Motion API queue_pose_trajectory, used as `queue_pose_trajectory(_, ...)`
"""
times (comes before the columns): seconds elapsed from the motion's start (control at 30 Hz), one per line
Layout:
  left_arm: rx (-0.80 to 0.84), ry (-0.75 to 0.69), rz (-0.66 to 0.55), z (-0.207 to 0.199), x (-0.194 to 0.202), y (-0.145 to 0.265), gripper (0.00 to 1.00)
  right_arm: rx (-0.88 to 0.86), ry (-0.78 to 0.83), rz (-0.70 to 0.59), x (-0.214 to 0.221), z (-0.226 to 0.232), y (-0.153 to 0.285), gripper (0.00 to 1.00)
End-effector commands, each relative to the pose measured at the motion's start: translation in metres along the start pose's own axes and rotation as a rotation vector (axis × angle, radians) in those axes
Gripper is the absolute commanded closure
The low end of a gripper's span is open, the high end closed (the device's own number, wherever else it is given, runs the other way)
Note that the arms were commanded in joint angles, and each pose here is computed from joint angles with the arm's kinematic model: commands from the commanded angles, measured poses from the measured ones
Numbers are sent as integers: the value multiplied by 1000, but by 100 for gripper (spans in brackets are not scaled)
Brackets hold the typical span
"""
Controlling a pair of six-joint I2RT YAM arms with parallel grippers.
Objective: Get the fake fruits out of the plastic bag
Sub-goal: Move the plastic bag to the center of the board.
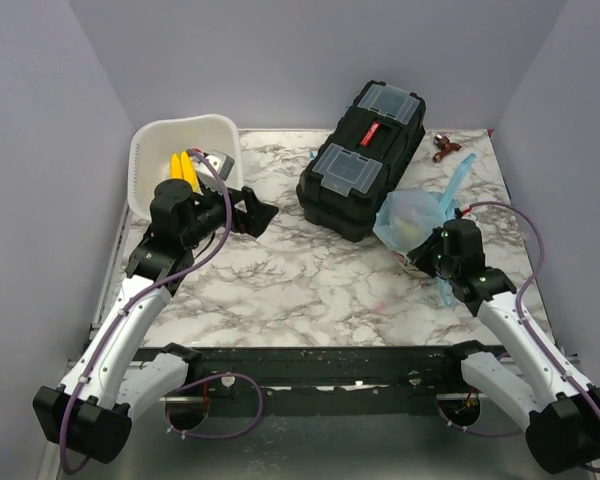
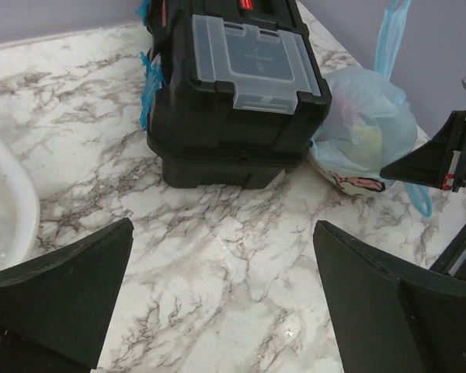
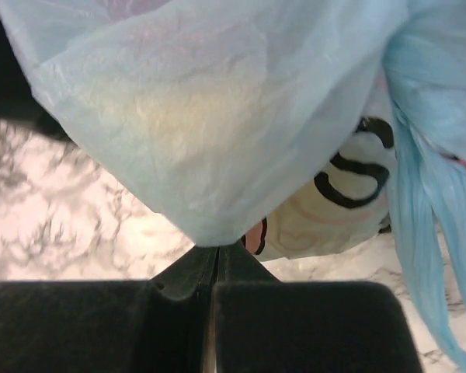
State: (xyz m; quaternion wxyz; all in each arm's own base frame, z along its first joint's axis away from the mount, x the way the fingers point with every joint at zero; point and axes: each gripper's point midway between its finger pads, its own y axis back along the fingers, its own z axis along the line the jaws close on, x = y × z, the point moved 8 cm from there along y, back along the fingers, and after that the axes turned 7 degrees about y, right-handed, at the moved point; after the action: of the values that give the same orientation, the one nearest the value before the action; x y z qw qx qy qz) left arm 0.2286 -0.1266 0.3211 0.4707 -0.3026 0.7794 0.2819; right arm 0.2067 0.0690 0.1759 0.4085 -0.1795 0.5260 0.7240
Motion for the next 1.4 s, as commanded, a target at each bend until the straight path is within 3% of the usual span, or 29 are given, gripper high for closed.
queue_pose_trajectory(0.0, 53, 101, 92, -11, -3, -8, 1, -119, 4, 211, 27, 14, 16, 99)
queue_pose_trajectory(0.27, 251, 325, 271, -41, 15, -4, 1, -440, 107, 492, 58, 31, 45, 99)
queue_pose_trajectory(0.4, 244, 372, 328, -44, 45, 3, 1, -569, 190, 586, 74, 52, 55, 99)
queue_pose_trajectory(0.53, 198, 389, 339, -44, 66, 12, 2, -629, 401, 652, 102, 99, 65, 99)
queue_pose_trajectory(0.63, 147, 374, 309, -43, 65, 20, 1, -704, 558, 609, 130, 148, 68, 99)
queue_pose_trajectory(0.8, -65, 294, 221, -33, 52, 47, 2, -799, 584, 522, 139, 203, 36, 99)
queue_pose_trajectory(1.03, -172, 266, 177, -28, 58, 80, 1, -822, 625, 490, 139, 244, 10, 98)
queue_pose_trajectory(1.1, -187, 284, 188, -26, 65, 81, 1, -834, 644, 501, 142, 242, 9, 92)
queue_pose_trajectory(1.2, -119, 340, 228, -30, 77, 75, 1, -849, 676, 533, 142, 233, 17, 73)
queue_pose_trajectory(1.3, 29, 357, 347, -40, 91, 65, 1, -891, 680, 571, 136, 223, 36, 57)
queue_pose_trajectory(1.37, 35, 332, 412, -42, 97, 62, 1, -915, 683, 561, 126, 218, 52, 48)
